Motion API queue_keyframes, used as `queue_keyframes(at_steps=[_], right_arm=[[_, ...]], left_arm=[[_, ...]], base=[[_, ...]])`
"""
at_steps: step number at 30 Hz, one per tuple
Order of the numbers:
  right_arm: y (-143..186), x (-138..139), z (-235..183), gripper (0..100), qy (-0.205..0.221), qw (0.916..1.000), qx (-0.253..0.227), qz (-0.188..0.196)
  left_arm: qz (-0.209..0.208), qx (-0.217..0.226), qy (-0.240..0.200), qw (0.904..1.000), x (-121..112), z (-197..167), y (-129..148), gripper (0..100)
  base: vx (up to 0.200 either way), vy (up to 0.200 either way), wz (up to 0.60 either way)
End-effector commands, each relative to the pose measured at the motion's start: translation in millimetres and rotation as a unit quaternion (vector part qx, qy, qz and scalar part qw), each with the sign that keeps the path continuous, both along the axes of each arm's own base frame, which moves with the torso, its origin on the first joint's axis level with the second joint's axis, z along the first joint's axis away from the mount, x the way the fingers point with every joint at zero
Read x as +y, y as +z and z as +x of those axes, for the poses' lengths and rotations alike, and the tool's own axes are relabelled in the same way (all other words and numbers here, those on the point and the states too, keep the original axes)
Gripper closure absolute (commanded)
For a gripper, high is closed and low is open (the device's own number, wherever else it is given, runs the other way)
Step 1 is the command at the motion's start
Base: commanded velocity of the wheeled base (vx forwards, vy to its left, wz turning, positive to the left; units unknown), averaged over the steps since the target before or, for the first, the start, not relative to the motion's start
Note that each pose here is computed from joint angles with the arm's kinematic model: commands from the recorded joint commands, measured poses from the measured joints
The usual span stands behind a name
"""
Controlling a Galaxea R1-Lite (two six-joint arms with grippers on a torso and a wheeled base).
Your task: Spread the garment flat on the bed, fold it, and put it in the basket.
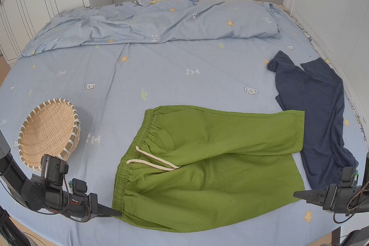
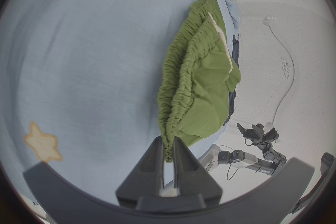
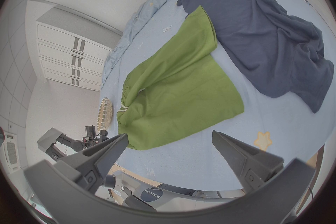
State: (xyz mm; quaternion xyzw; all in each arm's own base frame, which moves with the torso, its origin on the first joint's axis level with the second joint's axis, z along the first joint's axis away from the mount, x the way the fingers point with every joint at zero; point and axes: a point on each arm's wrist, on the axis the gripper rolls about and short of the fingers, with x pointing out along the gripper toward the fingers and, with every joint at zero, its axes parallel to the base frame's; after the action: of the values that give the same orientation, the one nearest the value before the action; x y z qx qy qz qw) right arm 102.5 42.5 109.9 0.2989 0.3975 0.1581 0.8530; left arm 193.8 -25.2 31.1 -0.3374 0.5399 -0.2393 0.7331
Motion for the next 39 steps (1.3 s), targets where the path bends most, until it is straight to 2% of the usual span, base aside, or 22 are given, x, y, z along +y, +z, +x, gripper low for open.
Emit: queue_keyframes(at_steps=[1,5,9,15,16,19,20,25,29,39], right_arm=[[-13,-1,8,0,-0.014,0.9986,0.047,-0.016],[-31,-2,13,0,-0.012,0.9942,0.097,-0.045],[-40,-4,12,0,0.006,0.9915,0.112,-0.066],[-45,-5,10,0,0.03,0.9903,0.13,-0.039],[-47,-6,12,0,0.047,0.9892,0.137,-0.021],[-50,-8,16,0,0.059,0.9889,0.135,-0.019],[-55,-11,18,0,0.079,0.9878,0.133,-0.015],[-71,-29,28,0,0.117,0.9845,0.129,0.019],[-86,-43,35,0,0.129,0.9835,0.126,0.015],[-97,-42,51,0,0.135,0.9848,0.108,0.017]], left_arm=[[-0.001,-0.011,0.047,0.9988,18,-11,7,100],[0.003,-0.021,0.079,0.9966,33,-17,7,100],[0.012,-0.028,0.083,0.9961,40,-22,4,100],[0.016,-0.035,0.089,0.9953,45,-24,4,100],[0.016,-0.034,0.089,0.9954,44,-24,4,100],[0.016,-0.032,0.087,0.9956,44,-24,3,100],[0.016,-0.034,0.085,0.9957,44,-23,3,100],[0.016,-0.039,0.085,0.9955,44,-20,4,100],[0.016,-0.042,0.084,0.9954,44,-18,5,100],[0.005,-0.047,0.078,0.9958,44,-18,6,100]], base=[[0.0,0.0,0.0],[0.0,0.0,0.0],[0.0,0.0,0.0],[0.0,0.0,0.0],[0.0,0.0,0.0],[0.0,0.0,0.0],[0.0,0.0,0.0],[0.0,0.0,0.0],[0.0,0.0,0.0],[0.0,0.0,0.0]])
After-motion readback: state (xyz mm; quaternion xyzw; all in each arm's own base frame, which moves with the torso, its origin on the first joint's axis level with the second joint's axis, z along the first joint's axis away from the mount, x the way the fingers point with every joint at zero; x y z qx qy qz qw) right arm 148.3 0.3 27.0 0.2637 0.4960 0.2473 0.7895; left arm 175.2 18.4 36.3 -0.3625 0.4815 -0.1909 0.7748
